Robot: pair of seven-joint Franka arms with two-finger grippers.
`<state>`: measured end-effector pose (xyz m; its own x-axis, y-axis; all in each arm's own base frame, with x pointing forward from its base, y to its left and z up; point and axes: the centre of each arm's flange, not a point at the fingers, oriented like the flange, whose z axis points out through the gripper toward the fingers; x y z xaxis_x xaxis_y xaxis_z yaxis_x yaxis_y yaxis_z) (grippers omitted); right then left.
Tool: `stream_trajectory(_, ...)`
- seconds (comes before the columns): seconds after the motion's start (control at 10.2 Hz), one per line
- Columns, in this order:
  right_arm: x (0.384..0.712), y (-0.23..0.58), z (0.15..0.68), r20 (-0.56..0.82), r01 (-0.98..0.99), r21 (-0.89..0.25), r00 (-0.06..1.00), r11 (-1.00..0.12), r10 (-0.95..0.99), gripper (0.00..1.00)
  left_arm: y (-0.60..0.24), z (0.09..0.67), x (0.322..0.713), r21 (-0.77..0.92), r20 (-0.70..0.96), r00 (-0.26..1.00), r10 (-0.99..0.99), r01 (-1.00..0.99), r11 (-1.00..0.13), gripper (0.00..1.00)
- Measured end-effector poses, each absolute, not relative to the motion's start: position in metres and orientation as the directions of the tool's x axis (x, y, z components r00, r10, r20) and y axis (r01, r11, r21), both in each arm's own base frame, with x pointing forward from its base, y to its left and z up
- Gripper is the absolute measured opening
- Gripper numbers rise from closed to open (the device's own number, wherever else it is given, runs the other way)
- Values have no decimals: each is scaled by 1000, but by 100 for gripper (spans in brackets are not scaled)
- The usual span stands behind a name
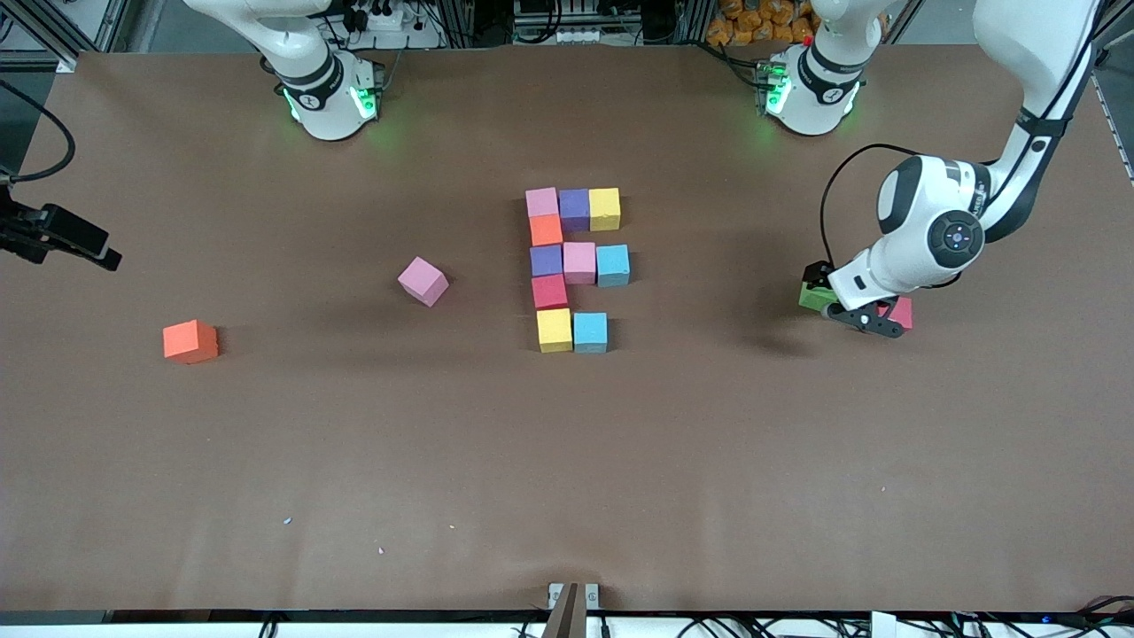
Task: Arrange 11 blocks into digit 3
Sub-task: 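Grasp and lift the green cube with the left gripper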
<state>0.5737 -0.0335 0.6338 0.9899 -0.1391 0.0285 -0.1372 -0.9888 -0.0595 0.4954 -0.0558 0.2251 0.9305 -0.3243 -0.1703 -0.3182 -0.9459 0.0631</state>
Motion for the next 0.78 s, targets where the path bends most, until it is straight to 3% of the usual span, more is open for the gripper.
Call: stream_trajectory(0.78, 574, -33, 634, 31, -137, -60, 990, -989, -139, 100, -58, 203, 481, 87, -191, 925, -328, -317, -944, 100)
